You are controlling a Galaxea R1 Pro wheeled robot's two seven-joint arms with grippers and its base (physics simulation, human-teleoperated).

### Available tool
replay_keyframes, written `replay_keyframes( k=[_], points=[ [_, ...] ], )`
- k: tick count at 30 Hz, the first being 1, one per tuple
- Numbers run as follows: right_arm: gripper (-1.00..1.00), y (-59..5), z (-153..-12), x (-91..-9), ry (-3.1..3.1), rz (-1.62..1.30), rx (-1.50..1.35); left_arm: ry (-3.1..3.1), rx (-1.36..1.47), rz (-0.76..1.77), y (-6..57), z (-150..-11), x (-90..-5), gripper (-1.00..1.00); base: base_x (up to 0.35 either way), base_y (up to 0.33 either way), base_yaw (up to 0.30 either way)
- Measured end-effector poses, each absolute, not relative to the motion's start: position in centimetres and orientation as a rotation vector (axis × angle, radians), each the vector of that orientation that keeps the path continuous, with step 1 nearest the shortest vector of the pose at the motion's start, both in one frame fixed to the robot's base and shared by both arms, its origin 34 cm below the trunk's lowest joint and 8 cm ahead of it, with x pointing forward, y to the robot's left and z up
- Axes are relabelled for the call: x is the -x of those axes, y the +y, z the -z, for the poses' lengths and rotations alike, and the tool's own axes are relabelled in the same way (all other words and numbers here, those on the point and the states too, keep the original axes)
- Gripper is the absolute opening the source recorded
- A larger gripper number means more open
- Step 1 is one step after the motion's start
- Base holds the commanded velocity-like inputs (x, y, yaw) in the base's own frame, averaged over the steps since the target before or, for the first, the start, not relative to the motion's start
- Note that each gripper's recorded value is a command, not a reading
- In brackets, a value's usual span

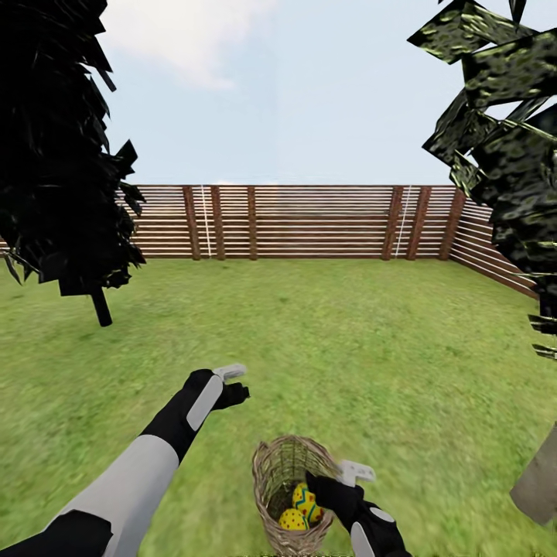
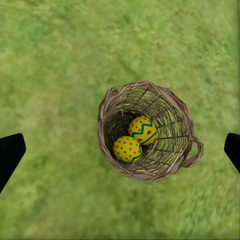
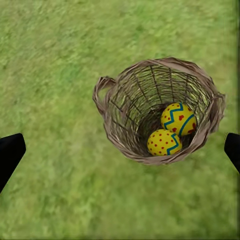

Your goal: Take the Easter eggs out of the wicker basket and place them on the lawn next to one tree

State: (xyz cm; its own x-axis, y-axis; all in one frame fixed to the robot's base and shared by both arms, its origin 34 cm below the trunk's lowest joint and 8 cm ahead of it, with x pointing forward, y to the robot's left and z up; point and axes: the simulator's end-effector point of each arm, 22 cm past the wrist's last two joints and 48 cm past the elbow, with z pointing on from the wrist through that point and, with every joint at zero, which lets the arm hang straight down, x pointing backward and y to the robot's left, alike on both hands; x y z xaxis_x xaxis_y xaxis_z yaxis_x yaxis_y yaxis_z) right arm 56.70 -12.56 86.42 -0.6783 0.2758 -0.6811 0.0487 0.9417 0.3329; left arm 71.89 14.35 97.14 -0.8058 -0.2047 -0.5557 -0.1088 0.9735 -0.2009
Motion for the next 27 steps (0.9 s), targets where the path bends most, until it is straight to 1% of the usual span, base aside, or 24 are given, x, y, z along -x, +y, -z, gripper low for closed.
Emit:
replay_keyframes(
  k=[12,27],
  points=[
    [1.0,-12.6,-85.7,-56.5,2.313,-0.368,-0.233,2.53,0.222,0.211,14.3,-96.2,-71.8,1.0,0.0,0.008,-0.189],
    [1.0,-12.7,-84.8,-56.2,2.331,-0.366,-0.239,2.548,0.226,0.209,14.4,-95.0,-71.7,1.0,0.0,0.094,-0.196]
  ],
)
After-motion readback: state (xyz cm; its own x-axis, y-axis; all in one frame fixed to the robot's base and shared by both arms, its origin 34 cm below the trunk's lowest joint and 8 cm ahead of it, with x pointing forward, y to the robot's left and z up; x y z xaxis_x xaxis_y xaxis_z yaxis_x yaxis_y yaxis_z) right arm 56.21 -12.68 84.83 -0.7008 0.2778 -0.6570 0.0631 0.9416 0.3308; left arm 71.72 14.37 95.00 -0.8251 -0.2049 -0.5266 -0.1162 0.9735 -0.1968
